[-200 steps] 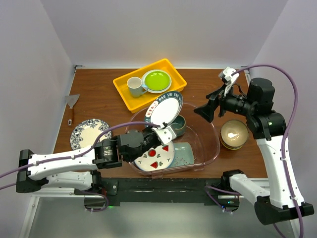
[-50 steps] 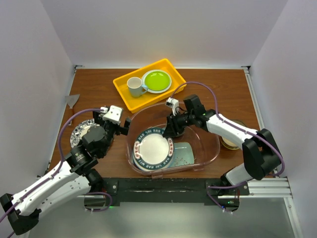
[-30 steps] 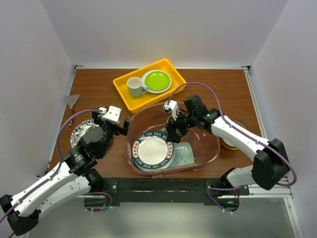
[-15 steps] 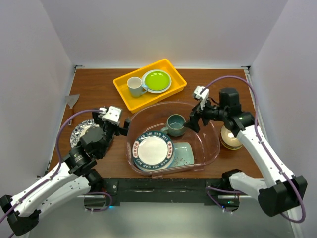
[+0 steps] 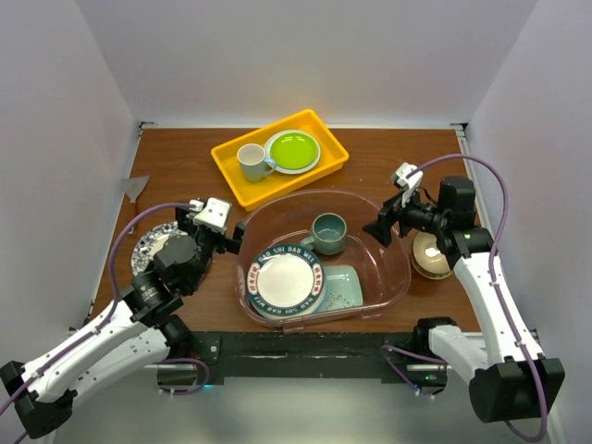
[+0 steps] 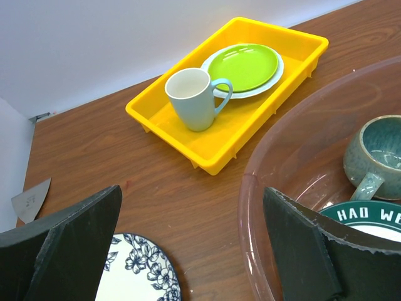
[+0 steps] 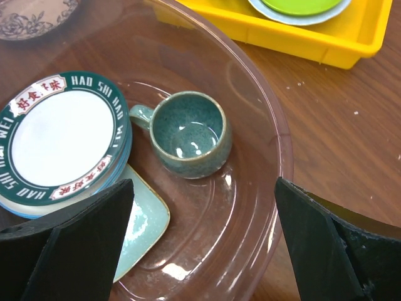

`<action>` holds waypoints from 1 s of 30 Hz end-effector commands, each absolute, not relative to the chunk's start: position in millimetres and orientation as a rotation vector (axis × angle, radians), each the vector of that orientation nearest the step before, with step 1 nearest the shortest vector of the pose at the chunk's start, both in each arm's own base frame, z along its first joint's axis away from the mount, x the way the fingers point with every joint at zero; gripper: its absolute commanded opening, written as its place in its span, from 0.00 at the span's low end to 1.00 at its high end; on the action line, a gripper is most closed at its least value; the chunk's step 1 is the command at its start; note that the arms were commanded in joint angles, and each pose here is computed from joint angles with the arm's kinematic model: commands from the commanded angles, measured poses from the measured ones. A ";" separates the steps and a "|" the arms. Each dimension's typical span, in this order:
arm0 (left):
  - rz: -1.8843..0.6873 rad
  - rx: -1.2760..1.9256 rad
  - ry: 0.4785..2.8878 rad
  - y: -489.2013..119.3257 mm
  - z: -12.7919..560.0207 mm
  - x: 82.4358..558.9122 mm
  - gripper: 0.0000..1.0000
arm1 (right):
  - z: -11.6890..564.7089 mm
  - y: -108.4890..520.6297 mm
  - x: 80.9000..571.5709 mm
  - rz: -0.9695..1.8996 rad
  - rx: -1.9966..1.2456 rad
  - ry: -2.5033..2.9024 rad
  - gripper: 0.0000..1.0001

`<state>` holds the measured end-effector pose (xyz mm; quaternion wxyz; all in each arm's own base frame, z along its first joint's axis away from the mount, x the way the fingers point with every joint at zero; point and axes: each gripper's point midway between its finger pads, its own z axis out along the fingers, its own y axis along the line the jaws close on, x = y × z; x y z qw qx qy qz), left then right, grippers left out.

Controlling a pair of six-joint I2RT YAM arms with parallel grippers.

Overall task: Place the mixed dishes into the plastic bin
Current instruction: Place the plate in the plastic bin, then pick up the plate at the center of the board.

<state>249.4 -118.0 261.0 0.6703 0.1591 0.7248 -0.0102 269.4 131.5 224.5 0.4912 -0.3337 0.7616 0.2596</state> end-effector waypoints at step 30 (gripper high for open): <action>-0.023 0.342 1.651 -120.2 254.7 254.8 1.00 | 238.6 126.2 272.4 0.581 -0.820 1.764 0.99</action>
